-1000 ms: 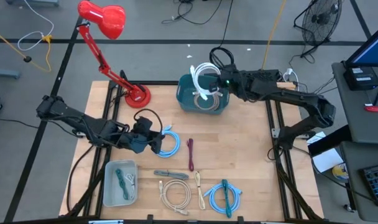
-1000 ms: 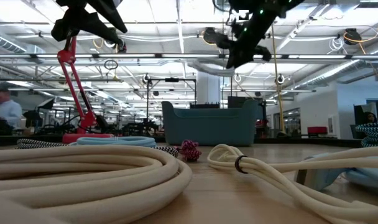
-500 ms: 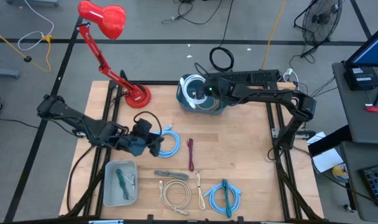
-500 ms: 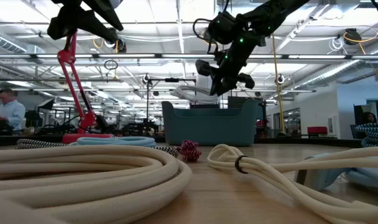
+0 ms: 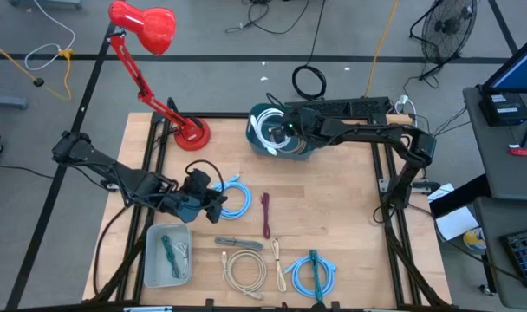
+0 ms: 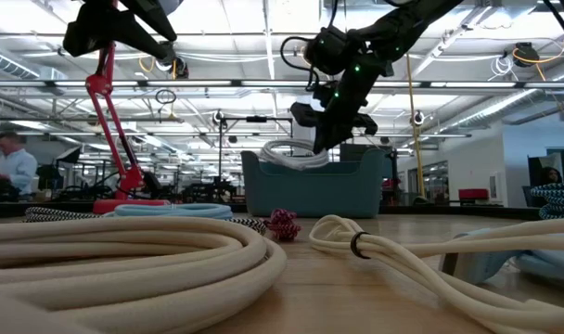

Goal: Pick & Place USB Port
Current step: Put the white wire cable into the blue bin

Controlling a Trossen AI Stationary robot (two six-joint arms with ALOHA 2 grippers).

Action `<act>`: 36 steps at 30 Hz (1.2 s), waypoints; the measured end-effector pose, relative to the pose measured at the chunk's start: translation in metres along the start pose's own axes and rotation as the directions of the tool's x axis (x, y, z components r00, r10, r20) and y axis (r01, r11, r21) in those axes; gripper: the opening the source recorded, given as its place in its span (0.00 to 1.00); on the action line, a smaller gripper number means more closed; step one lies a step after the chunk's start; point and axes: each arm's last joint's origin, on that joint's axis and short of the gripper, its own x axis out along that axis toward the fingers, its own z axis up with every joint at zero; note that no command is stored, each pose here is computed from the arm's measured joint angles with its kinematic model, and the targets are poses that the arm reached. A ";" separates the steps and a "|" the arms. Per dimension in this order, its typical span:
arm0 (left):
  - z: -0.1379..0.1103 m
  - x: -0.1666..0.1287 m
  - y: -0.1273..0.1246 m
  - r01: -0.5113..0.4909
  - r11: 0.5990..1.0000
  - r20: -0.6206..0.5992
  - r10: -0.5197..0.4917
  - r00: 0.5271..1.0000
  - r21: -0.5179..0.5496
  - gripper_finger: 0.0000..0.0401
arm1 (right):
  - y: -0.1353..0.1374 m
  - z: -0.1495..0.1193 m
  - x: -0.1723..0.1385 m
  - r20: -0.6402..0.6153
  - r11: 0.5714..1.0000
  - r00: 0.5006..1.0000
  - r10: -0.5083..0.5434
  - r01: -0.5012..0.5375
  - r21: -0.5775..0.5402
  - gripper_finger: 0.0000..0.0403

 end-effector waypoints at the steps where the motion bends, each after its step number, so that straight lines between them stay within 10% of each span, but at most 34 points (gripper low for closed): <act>1: 0.000 0.000 0.000 0.000 1.000 0.000 0.000 1.000 0.000 0.30 | 0.000 0.000 0.000 -0.004 1.000 1.000 -0.003 0.003 -0.011 0.08; 36: -0.006 -0.003 0.002 -0.020 0.999 -0.027 0.020 0.999 -0.033 0.30 | -0.010 -0.012 0.040 -0.105 0.955 0.993 0.048 -0.077 -0.286 0.08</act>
